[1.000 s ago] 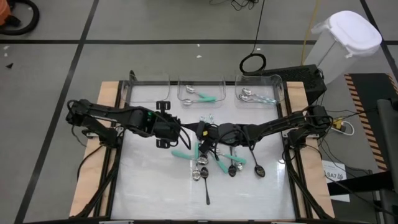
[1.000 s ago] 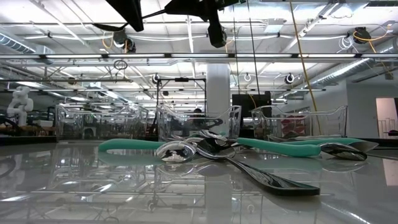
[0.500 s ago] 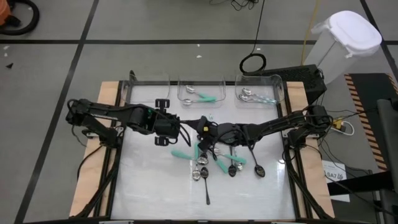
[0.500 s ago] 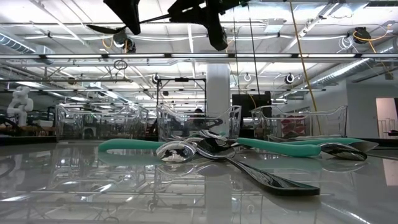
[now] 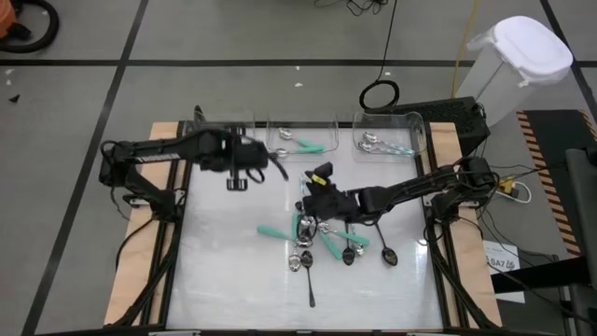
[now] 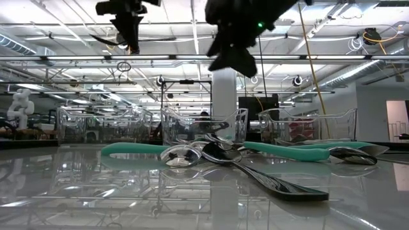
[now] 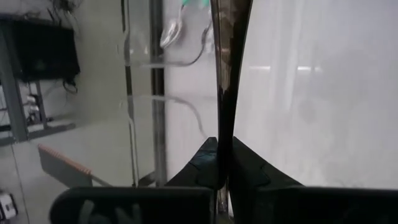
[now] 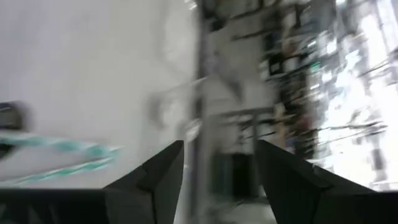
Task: Sort silverware by color (type)
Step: Put the black spoon into the left transparent bin, then put the green spoon into the center transparent bin
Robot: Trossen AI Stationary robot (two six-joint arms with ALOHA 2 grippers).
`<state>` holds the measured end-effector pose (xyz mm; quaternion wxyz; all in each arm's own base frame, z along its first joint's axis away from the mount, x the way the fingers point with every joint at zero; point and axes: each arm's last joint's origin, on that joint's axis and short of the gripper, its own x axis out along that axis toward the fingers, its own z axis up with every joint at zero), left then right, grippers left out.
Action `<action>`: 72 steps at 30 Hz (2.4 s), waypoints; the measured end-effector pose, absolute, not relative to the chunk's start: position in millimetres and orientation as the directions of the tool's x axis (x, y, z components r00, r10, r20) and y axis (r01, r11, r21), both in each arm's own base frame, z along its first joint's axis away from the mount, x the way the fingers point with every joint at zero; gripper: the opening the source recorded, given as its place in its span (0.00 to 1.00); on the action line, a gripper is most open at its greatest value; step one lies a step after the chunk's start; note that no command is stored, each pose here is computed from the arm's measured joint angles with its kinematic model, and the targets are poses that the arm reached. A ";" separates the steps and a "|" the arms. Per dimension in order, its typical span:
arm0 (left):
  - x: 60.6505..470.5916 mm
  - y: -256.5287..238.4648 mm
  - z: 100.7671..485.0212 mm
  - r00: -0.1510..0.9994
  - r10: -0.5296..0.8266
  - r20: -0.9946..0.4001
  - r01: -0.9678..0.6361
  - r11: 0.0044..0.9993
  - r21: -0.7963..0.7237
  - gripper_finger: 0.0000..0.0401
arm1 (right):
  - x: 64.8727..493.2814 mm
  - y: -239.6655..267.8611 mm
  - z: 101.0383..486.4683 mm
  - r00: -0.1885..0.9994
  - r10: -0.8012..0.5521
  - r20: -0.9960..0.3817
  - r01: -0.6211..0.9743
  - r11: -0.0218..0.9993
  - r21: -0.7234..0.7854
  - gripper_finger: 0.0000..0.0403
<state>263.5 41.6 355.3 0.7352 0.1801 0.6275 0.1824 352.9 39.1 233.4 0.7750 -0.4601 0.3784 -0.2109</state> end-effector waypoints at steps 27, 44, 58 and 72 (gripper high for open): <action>158.7 216.7 268.8 0.123 0.297 -0.947 -0.128 0.951 0.282 0.03 | 302.4 94.7 224.4 0.561 -0.558 -0.612 0.015 0.746 -0.666 0.42; 169.0 228.6 220.9 0.060 0.266 -0.962 -0.124 0.958 0.257 0.03 | 282.8 102.8 255.1 0.638 -0.509 -0.578 0.075 0.788 -0.611 0.42; 178.5 240.1 183.2 -0.056 0.197 -0.979 -0.242 0.948 0.205 0.05 | 282.0 104.8 255.0 0.641 -0.505 -0.578 0.066 0.787 -0.614 0.42; 178.9 242.0 184.9 -0.144 0.259 -0.955 -0.311 0.904 0.292 0.24 | 282.0 104.8 255.0 0.641 -0.505 -0.578 0.066 0.787 -0.614 0.42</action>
